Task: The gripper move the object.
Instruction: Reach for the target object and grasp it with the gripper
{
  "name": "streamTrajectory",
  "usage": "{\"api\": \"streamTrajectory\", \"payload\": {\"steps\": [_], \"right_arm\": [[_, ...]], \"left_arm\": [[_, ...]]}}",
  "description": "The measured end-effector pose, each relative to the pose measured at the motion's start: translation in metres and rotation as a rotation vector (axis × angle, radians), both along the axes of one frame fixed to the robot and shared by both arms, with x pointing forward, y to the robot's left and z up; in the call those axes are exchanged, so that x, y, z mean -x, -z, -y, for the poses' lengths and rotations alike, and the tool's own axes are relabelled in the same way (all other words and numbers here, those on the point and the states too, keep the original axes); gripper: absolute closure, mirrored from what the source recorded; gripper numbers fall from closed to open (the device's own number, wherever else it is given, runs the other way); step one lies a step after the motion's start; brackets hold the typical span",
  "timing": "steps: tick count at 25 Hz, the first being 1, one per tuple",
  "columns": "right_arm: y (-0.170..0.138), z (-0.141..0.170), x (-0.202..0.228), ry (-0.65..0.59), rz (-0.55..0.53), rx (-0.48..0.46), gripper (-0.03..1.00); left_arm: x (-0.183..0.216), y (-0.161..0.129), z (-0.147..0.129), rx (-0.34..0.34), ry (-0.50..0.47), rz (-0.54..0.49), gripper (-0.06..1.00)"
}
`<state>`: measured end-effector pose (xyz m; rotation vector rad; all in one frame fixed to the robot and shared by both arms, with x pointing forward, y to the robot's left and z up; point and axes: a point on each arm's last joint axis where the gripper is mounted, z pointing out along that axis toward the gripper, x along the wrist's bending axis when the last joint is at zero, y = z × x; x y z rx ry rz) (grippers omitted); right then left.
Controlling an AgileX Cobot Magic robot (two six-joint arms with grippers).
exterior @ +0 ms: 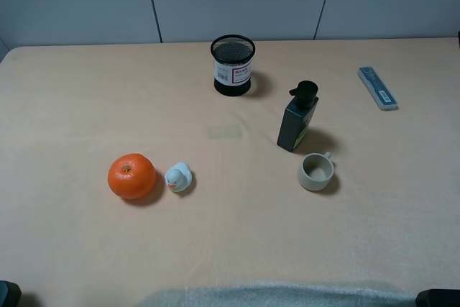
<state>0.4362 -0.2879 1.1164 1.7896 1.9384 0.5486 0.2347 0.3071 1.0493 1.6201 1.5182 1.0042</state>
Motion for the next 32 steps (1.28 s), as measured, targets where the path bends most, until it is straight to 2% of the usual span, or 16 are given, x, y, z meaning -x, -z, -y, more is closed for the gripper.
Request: {"api": "streamTrajectory", "payload": {"steps": [6, 19, 26, 32], "right_arm": [[0.006, -0.003, -0.041, 0.002, -0.048, 0.001, 0.28], [0.047, -0.009, -0.113, 0.010, -0.094, -0.006, 0.28], [0.073, 0.005, -0.140, 0.046, -0.146, -0.019, 0.28], [0.092, 0.015, -0.158, 0.020, -0.192, -0.030, 0.28]], "left_arm": [[0.000, 0.000, 0.000, 0.000, 0.000, 0.000, 0.03], [0.000, 0.000, 0.000, 0.000, 0.000, 0.000, 0.03], [0.000, 0.000, 0.000, 0.000, 0.000, 0.000, 0.03], [0.000, 0.000, 0.000, 0.000, 0.000, 0.000, 0.03]]}}
